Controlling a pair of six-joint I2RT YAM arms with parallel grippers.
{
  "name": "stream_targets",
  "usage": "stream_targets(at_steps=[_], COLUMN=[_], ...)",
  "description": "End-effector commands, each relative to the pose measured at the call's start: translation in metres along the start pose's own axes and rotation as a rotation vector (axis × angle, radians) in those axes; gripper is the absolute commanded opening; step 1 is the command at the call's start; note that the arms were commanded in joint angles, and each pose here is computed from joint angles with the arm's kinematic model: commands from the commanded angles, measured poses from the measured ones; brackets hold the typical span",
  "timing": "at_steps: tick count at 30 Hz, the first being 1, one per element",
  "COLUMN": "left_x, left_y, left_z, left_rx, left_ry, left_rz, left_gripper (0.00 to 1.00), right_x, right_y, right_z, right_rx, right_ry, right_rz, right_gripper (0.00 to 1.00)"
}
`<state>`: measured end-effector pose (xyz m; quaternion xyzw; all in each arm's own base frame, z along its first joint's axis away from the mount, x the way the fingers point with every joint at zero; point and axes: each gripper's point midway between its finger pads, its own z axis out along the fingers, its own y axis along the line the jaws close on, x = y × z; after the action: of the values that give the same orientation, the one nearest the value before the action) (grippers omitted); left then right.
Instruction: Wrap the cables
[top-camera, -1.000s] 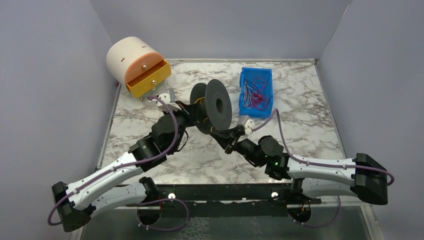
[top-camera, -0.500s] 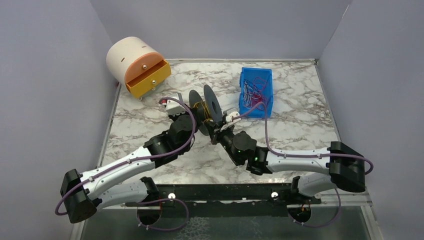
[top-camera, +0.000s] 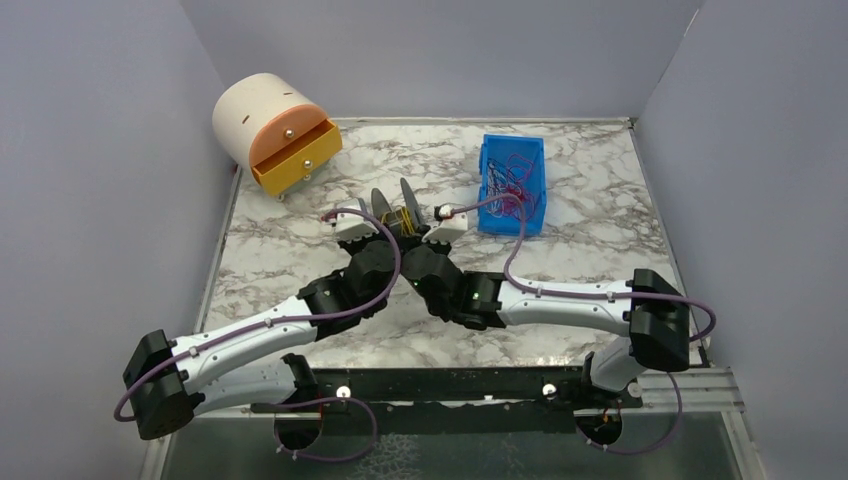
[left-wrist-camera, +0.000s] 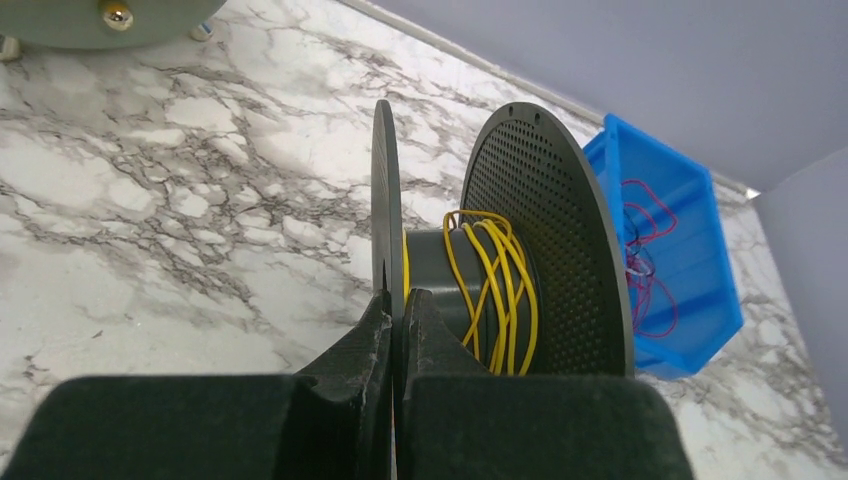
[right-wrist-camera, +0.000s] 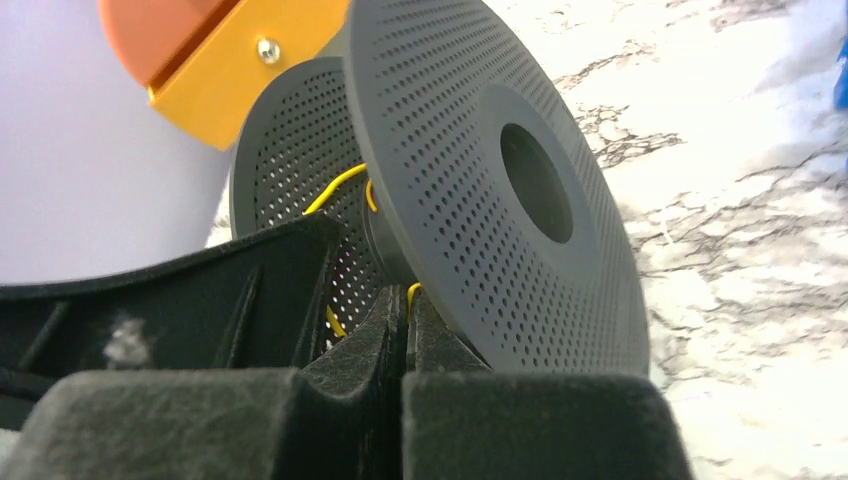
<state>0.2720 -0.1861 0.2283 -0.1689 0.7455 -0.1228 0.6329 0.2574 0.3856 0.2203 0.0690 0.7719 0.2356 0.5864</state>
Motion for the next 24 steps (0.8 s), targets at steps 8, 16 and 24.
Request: stream_targets(at_steps=[8,16,24], left_x=[0.015,0.007,0.010], left_y=[-0.005,-0.005,-0.012], left_z=[-0.009,-0.009,-0.009], left_rx=[0.059,0.059,0.086], left_ry=[0.043,0.019,0.043], left_rz=[-0.017,-0.050,-0.112], left_gripper=[0.00,0.00,0.00], right_x=[-0.002,-0.003,-0.004], right_y=[-0.043,-0.050,-0.057], right_z=[0.012,0.005,-0.005], right_rx=[0.329,0.322,0.298], right_ry=[-0.062,-0.047,-0.020], right_rz=[0.174,0.191,0.220], right_gripper=[0.01,0.14,0.24])
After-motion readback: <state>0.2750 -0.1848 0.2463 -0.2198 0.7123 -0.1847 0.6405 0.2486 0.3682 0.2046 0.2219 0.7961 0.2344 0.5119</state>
